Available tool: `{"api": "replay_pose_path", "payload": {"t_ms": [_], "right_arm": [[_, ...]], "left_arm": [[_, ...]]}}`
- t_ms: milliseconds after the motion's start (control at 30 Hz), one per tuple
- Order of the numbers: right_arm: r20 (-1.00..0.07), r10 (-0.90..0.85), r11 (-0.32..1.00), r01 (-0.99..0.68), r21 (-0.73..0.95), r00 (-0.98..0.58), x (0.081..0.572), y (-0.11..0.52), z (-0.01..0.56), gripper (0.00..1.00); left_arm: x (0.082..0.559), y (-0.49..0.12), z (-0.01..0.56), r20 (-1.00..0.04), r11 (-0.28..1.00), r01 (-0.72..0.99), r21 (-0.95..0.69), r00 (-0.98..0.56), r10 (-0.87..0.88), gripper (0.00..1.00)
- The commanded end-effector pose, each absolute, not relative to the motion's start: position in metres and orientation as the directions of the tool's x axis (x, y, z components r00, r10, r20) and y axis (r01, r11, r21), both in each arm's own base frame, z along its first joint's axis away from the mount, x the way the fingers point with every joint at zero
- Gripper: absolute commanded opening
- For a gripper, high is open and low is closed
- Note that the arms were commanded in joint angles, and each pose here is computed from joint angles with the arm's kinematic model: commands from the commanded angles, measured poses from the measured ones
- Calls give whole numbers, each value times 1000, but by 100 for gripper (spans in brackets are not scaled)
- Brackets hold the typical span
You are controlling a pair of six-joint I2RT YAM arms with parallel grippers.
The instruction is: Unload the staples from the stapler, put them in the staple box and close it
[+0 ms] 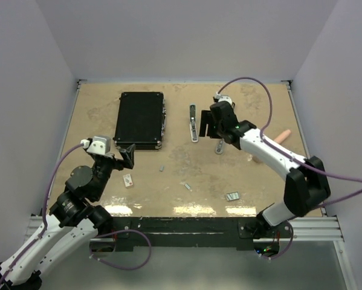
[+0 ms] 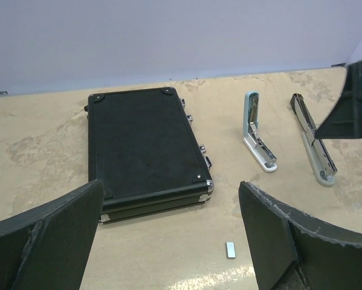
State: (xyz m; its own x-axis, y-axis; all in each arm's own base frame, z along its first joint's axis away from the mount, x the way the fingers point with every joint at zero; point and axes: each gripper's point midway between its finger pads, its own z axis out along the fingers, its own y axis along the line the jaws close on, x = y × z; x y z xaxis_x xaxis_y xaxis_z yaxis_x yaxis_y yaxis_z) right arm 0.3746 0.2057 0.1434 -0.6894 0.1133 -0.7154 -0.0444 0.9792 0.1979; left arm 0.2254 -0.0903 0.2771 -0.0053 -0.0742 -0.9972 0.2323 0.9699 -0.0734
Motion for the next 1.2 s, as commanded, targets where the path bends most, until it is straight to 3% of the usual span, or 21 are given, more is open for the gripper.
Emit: {"api": "replay_pose_path", "payload": {"t_ms": [0,133,200,300,600,800,1167], "right_arm": [[-605,99,985,-9,173,-790,315,178,115,76],[-532,161,977,59,205,-831,268,158,100,79],[-482,161,973,58,222,-861,243,153,85,94],[-472,216,964,110,243,-855,223,141,73,98],[-351,338,940,294,174,-873,192,121,39,95],[-338,405,914,377,147,-850,179,110,30,95],[-237,389,921,378,91,-890,158,108,16,88]], "left_arm": [[223,-94,289,-995,961,258,-94,15,-101,97],[222,-97,289,-994,957,275,-97,14,-104,96],[221,-97,290,-994,955,281,-99,18,-108,96],[221,-102,288,-995,949,299,-94,10,-102,96],[219,-105,292,-994,940,325,-102,10,-111,95],[218,-105,293,-993,939,328,-106,15,-117,95],[213,-103,299,-990,935,336,-115,33,-134,95]]}}
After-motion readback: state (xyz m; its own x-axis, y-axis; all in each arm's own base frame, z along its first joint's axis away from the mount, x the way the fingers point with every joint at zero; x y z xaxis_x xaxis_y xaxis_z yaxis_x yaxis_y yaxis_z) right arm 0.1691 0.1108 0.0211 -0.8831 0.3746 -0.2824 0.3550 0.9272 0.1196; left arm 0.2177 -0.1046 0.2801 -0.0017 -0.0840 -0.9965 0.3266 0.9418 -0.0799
